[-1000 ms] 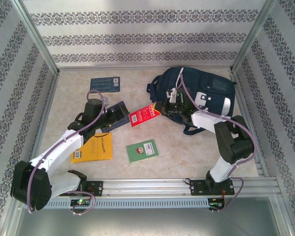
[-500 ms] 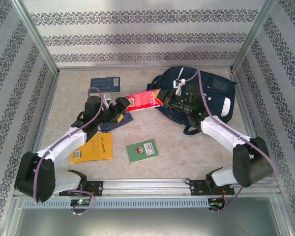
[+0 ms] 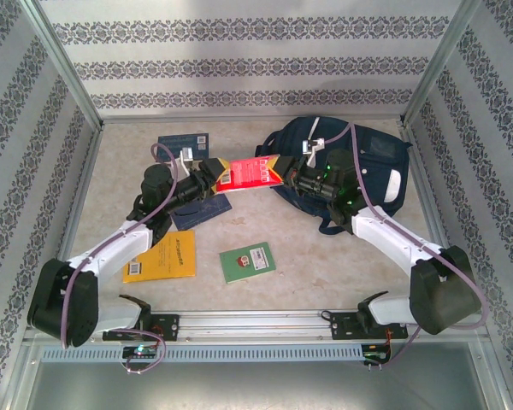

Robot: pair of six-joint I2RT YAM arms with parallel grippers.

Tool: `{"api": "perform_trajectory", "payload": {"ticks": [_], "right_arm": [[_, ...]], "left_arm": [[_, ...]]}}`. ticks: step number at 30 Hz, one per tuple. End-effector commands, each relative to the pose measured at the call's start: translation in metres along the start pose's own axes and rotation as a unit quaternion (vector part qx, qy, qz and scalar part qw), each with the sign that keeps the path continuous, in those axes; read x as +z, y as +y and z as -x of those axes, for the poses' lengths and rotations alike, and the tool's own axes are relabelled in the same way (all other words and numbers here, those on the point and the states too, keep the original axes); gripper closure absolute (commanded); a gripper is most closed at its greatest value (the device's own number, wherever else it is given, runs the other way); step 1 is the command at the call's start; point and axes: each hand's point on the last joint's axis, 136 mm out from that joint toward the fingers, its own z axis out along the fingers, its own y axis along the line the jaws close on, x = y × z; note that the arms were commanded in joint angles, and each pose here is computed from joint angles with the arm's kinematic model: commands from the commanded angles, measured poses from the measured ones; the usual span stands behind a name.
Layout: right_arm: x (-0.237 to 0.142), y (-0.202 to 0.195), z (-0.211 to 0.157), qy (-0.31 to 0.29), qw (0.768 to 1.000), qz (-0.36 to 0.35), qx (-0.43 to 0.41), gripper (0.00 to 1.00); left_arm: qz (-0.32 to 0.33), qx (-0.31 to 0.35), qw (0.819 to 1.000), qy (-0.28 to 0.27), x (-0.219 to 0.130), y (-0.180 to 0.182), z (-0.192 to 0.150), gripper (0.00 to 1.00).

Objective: Pack books, pencil case, and school supplies into a backpack

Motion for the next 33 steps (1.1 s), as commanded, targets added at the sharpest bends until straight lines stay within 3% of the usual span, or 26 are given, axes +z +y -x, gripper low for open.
{"api": "perform_trajectory", "payload": {"ticks": [1, 15, 17, 21, 26, 33], "right_arm": [[-0.003, 0.014, 0.0, -0.007, 1.0, 0.025, -0.011, 1.0], [-0.001, -0.002, 0.004, -0.01, 1.0, 0.003, -0.015, 0.97], [0.0, -0.005, 0.005, -0.009, 1.0, -0.002, -0.018, 0.9], [-0.002, -0.013, 0.007, -0.013, 0.999, -0.021, -0.028, 0.61], [-0.018, -0.039, 0.023, -0.051, 0.993, -0.099, -0.051, 0.41], [-0.055, -0.073, 0.07, -0.127, 0.949, -0.261, -0.127, 0.42]], "left_arm": [[-0.051, 0.008, 0.999, 0.015, 0.001, -0.021, -0.003, 0.48], [-0.057, 0.005, 0.998, 0.035, 0.009, -0.02, -0.009, 0.89], [-0.054, 0.005, 0.998, 0.035, 0.009, -0.019, -0.008, 0.9], [-0.049, 0.007, 0.998, 0.033, 0.01, -0.019, -0.006, 0.89], [-0.016, 0.019, 1.0, 0.01, 0.003, -0.013, 0.006, 0.89], [0.08, 0.079, 0.993, -0.043, -0.029, -0.007, 0.035, 0.89]]}}
